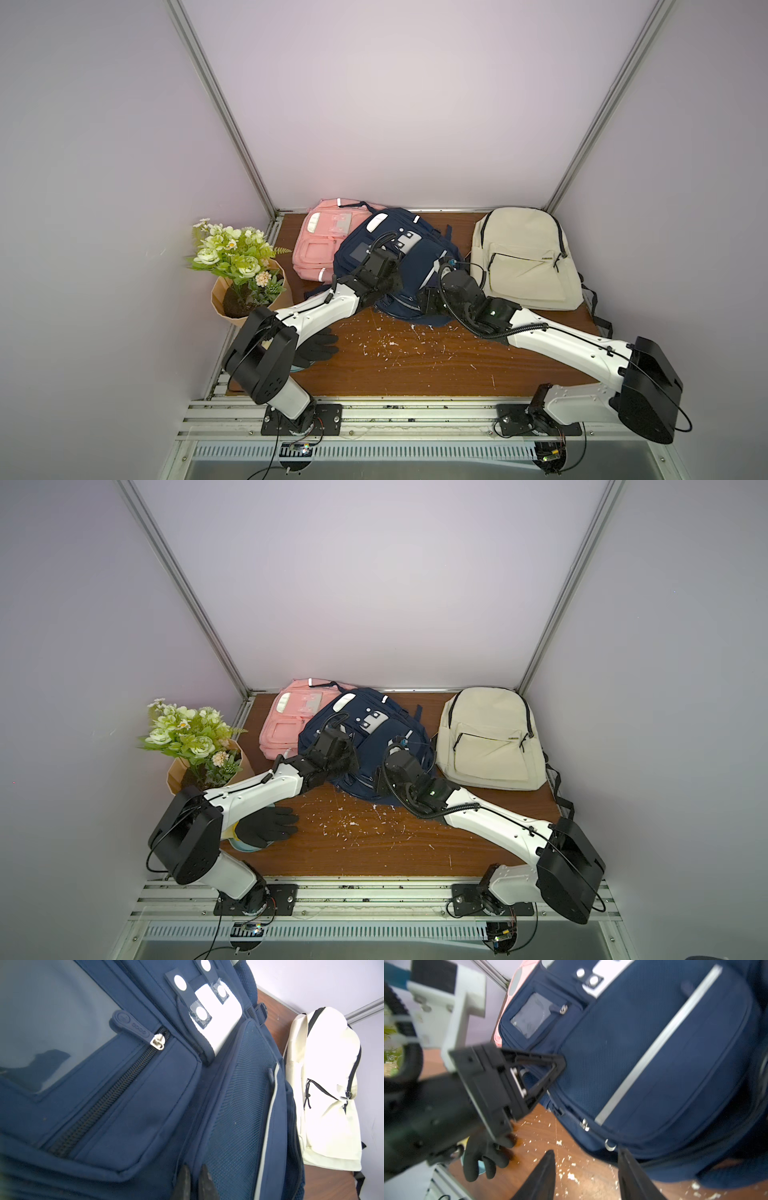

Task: Zip up the backpack
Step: Place the backpack on the backpack, then zip the zipper on the backpack.

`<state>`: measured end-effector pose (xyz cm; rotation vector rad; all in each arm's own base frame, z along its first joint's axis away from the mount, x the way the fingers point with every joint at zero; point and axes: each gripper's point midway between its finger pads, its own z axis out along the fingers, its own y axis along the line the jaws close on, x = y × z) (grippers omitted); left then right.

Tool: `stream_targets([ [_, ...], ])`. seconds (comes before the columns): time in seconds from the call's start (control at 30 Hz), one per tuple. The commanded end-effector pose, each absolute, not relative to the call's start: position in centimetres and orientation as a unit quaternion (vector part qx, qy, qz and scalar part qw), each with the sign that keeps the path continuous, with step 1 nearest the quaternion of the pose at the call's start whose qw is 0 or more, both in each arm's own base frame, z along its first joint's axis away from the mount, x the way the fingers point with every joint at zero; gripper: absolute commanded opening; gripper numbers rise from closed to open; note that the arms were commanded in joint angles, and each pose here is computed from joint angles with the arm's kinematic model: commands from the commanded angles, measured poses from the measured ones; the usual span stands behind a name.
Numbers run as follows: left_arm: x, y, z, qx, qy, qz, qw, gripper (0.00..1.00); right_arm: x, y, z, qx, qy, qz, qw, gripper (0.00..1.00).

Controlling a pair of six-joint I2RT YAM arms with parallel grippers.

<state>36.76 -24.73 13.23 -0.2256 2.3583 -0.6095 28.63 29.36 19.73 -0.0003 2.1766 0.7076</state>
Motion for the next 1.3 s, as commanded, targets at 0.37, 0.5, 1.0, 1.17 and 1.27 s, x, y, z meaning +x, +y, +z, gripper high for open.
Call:
stream_targets([
  [0.37, 36.3, -26.3, 15.9, -0.083, 0.869, -0.309, 0.376, 0.00, 29.6, 33.3, 16.3, 0.086, 0.862, 0.327, 0.379, 0.50],
  [0.5, 35.2, -26.2, 15.6, -0.080, 0.867, -0.323, 0.370, 0.00, 30.2, 33.8, 14.8, 0.102, 0.865, 0.324, 0.369, 0.50],
  [1.0, 32.5, -26.3, 14.8, -0.079, 0.864, -0.352, 0.352, 0.00, 32.2, 33.4, 14.0, 0.171, 0.844, 0.339, 0.379, 0.52],
  [1.17, 31.8, -26.2, 14.5, -0.079, 0.863, -0.361, 0.344, 0.00, 32.8, 32.8, 15.4, 0.191, 0.820, 0.354, 0.407, 0.52],
  [1.27, 31.3, -26.3, 14.4, -0.080, 0.860, -0.373, 0.339, 0.00, 33.1, 32.9, 15.8, 0.198, 0.811, 0.363, 0.413, 0.51],
])
